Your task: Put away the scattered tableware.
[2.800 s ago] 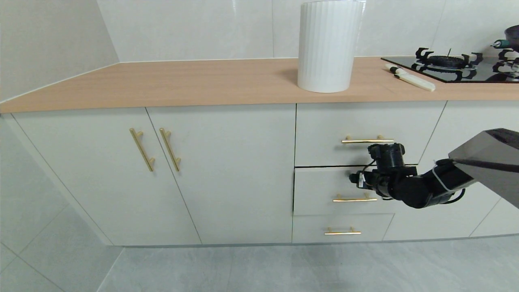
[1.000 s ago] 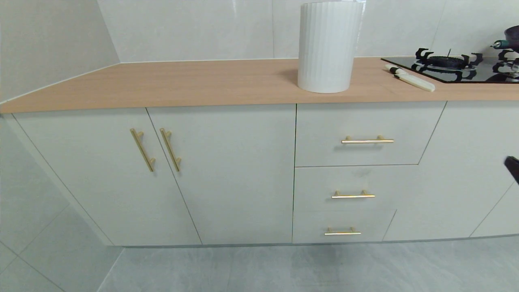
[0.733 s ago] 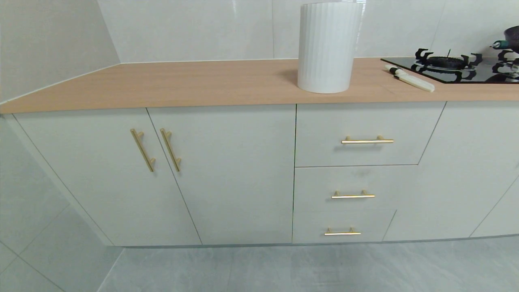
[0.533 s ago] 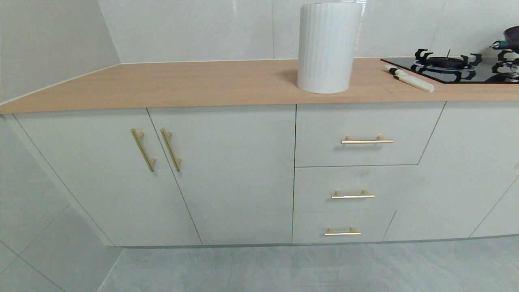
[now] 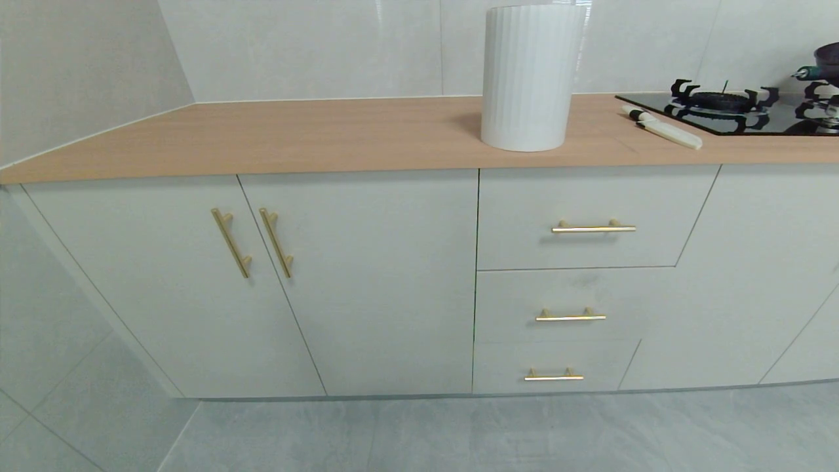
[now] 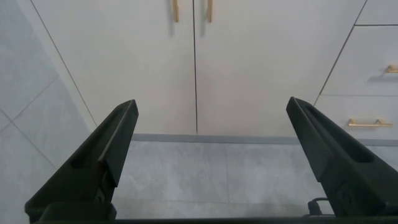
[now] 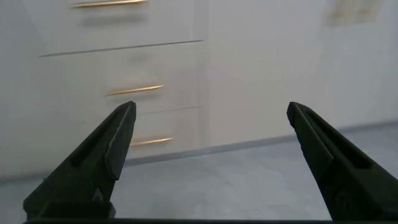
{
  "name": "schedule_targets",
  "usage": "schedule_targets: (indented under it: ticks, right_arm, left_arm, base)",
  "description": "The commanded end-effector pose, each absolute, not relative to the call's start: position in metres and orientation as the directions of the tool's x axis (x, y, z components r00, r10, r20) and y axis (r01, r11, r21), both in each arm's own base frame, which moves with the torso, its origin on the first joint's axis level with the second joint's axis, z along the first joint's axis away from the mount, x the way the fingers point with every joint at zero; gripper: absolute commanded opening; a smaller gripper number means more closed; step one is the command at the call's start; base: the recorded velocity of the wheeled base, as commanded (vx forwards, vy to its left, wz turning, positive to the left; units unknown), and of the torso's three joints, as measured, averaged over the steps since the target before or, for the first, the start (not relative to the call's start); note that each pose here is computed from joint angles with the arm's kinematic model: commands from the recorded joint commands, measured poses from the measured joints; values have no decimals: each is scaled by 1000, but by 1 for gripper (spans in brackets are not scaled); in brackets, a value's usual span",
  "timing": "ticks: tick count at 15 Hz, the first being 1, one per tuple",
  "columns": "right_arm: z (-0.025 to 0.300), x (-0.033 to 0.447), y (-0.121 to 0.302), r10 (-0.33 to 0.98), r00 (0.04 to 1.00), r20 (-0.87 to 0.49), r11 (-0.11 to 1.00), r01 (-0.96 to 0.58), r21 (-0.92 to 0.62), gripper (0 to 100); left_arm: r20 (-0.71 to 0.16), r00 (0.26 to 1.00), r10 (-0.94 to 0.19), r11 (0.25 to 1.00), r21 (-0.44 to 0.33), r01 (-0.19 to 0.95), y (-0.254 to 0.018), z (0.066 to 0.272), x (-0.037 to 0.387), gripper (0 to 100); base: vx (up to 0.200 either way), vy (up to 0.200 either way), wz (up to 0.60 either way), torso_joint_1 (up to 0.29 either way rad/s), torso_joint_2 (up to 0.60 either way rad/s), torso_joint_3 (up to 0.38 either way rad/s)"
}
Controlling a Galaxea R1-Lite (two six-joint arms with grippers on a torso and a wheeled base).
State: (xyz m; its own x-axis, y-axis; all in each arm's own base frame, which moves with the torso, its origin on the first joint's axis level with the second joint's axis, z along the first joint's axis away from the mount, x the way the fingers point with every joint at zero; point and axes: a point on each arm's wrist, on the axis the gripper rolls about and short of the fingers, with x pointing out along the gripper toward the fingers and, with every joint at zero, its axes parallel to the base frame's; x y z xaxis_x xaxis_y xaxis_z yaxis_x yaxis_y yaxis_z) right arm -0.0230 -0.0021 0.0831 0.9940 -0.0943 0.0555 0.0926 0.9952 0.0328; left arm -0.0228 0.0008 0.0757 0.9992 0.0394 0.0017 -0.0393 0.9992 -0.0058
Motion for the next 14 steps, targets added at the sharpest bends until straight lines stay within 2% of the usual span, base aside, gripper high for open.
schedule_targets:
  ticks: [1, 14]
  right_arm:
    - [75, -23, -1, -28, 1000, -9, 999, 28, 29, 100]
    - [76, -23, 0, -9, 1000, 0, 1000, 9, 14, 100]
  left_arm:
    - [3, 999, 40, 999, -6, -40, 1, 76, -23, 100]
    - [2, 999, 40, 999, -2, -40, 1, 76, -23, 100]
  base:
    - [0, 0, 0, 0, 0, 0]
    - [0, 0, 0, 0, 0, 0]
